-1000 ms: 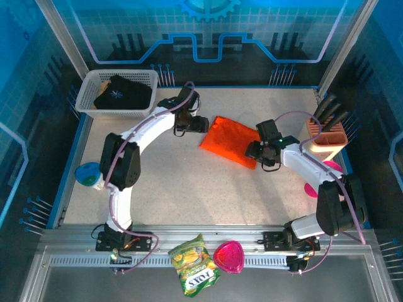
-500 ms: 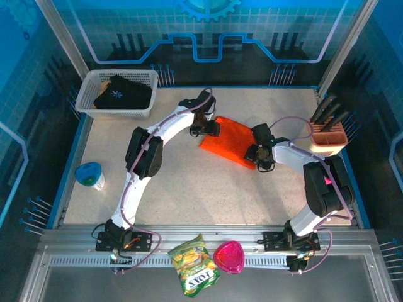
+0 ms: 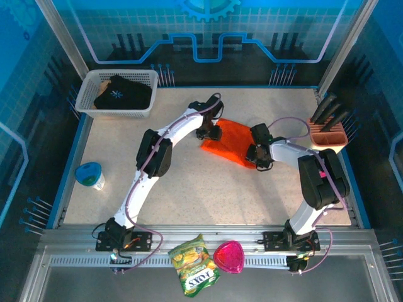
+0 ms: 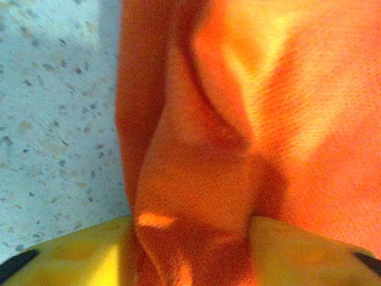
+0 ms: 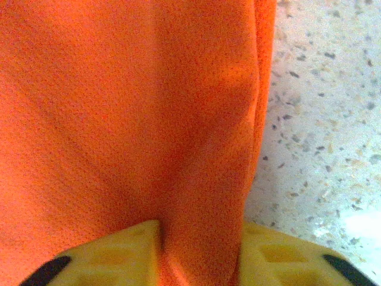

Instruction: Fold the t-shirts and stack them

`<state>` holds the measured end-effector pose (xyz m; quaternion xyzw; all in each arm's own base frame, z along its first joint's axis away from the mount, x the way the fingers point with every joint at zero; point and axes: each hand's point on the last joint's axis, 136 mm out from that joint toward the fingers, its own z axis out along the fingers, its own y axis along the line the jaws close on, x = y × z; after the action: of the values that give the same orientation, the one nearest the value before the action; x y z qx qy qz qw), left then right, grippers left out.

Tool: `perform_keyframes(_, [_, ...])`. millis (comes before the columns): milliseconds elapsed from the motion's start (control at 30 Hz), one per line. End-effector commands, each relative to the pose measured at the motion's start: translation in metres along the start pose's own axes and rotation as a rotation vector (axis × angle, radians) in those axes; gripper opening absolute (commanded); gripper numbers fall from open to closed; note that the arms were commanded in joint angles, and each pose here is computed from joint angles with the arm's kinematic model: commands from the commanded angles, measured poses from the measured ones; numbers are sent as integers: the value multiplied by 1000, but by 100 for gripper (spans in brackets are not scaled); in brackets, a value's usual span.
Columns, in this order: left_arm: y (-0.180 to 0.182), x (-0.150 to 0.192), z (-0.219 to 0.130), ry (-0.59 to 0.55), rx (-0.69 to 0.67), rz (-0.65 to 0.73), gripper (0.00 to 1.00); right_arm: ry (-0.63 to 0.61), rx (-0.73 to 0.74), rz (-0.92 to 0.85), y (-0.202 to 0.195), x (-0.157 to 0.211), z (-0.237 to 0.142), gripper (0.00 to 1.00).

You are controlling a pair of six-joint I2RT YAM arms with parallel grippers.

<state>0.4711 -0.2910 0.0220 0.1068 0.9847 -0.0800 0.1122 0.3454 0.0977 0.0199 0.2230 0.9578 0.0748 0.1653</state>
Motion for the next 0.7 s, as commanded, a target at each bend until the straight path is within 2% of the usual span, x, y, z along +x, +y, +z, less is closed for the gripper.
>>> perform_keyframes(0, [17, 30, 20, 108, -97, 2, 41, 15, -2, -19, 2, -3, 6, 29])
perform_keyframes(100, [28, 37, 20, 112, -139, -11, 17, 25, -14, -47, 6, -5, 7, 17])
perform_keyframes(200, [35, 40, 19, 103, -158, -21, 0, 34, -48, -87, 15, -8, 10, 3])
perform_keyframes(233, [40, 41, 18, 99, -169, -27, 0, 35, -66, -105, 20, -10, 12, 0])
perform_keyframes(400, [72, 34, 11, 76, -200, -78, 0, 22, -100, -187, 39, -27, 15, 0])
perform_keyframes(667, [121, -16, -6, -23, -202, -131, 0, -5, -126, -291, 73, -80, 25, 0])
